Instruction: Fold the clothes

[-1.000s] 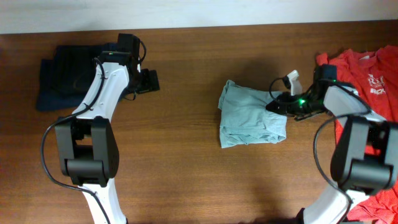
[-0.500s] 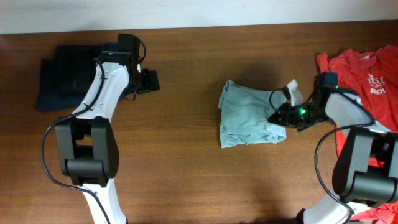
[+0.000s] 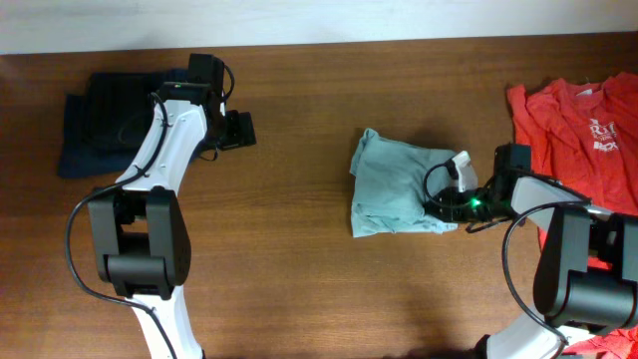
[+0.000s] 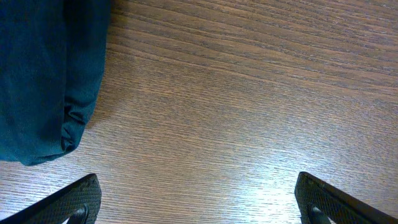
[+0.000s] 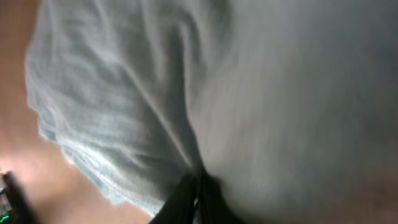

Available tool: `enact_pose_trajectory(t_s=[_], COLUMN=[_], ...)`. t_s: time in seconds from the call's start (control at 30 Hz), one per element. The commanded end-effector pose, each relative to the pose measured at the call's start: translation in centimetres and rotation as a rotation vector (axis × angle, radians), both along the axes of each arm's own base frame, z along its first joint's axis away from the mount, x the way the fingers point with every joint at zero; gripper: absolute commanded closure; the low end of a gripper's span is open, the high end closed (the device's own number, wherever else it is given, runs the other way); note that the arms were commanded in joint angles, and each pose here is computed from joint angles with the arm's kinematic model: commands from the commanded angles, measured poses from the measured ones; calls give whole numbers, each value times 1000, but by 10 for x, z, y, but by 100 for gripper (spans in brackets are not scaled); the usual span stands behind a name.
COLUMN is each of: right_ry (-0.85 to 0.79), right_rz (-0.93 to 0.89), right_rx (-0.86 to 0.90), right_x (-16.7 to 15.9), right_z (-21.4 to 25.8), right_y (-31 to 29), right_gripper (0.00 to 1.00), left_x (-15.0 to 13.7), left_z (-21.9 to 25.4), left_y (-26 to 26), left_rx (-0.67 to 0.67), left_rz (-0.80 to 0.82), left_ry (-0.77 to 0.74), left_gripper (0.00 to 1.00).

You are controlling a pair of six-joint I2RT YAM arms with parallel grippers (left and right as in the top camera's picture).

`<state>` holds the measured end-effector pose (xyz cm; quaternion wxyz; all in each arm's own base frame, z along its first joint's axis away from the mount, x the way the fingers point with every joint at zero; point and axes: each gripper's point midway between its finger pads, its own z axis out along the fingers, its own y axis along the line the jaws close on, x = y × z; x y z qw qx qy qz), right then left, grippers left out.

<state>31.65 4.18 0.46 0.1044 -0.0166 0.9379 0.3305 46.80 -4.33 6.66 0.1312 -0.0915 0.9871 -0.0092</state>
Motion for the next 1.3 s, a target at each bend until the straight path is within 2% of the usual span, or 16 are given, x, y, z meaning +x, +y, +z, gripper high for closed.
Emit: enact_pose_trajectory(t_s=[0.0,0.2,0.3,0.47,0.67,0.83,0.9,1.0,1.13,1.27], right_ry=[69,-17,-64,-45,-23,78,75,31,-72,-127], right_rz=[7,7,-5,-31,-36,-31,-33,-62,-72,-38], right_rx=[-73,-122,-207,-356,-366,-343,-342,-348,-355,-355], right_x=[-4,38,54,61,69,61,62,78,109,125], right_z=[3,76,84,64,27,-18,-17,8,69,116], right_y=[-11,-24,-39,-65,-69,-67,-67,-71,-72,-56], right_gripper=[92,91,91,91,91,91,92,93,93,93], left_x=[4,4,4,4,4,4,4,4,4,4], left_z=[14,14,14,14,14,14,14,14,14,14], left_y=[-1,-1,-1,-1,-1,-1,-1,-1,-1,-1], left_rx=[-7,-7,-7,-7,-7,-7,-7,-7,-7,-7], left_rz=[-2,-2,-1,-2,-1,-1,-1,-1,-2,-1], left_ry=[-34,-34,-34,-34,-34,-34,-34,-34,-34,-34], left_gripper=[1,1,1,1,1,1,1,1,1,1])
